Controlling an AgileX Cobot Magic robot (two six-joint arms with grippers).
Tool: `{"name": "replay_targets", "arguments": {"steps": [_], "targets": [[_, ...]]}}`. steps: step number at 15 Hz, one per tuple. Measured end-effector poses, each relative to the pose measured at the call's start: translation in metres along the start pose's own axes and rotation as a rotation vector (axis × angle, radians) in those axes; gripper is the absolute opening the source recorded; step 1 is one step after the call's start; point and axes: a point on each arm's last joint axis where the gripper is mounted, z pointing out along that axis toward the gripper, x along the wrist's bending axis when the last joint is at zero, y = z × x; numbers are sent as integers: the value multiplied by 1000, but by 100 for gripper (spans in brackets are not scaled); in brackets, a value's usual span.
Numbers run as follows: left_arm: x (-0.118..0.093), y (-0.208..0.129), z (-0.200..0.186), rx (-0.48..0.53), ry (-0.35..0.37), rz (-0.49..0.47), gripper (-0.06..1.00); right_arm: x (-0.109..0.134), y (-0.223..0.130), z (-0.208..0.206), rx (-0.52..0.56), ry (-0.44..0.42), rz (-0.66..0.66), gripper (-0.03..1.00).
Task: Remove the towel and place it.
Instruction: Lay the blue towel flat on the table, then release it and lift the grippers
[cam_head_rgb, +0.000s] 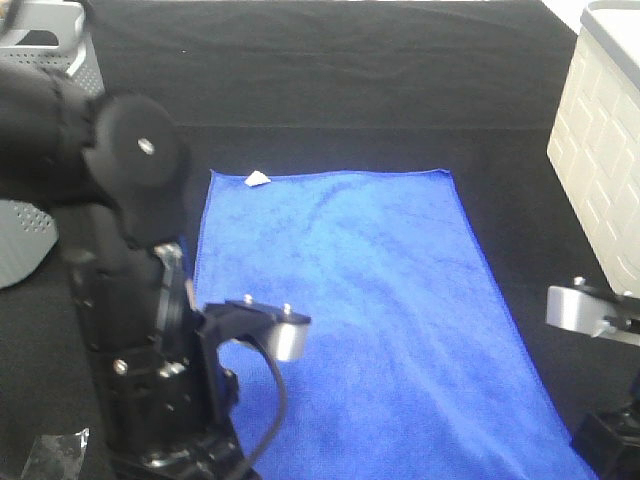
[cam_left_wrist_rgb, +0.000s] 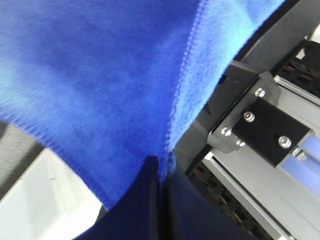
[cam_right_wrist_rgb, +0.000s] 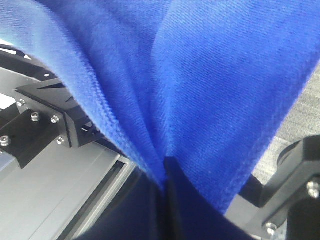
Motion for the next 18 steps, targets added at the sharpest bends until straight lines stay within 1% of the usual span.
{"name": "replay_targets", "arguments": {"steps": [2,4,7,8,9,10,11,13,14,15,17,18], "targets": [[1,7,11,-2,3,1,0,-3,10,9,40,1,8,3],[2,9,16,-2,-15,-18,0,-6,16,14,52,-4,11,6],[-3,13,17,-42,-71,-52,0,-7,18,16,49,-2,3,20],[-5,14,18,-57,-77,-56,0,-7,18,16,49,-2,3,26],[-9,14,20,-56,-72,-43,2,-6,18,16,48,1,4,32],[-14,14,24,-50,-66,-26,8,-6,18,16,47,6,7,40],[-20,14,28,-52,-55,-5,19,-5,18,16,45,17,12,48],[-28,14,34,-54,-42,11,49,-5,18,16,44,19,14,58],[-27,13,34,-49,-21,1,60,-5,19,16,39,18,14,60],[-22,12,34,-30,29,-13,67,-5,20,16,30,15,13,61],[-19,8,34,13,68,-22,69,-5,20,16,28,13,12,62],[-19,8,34,13,68,-22,69,-5,20,16,28,13,12,62]]}}
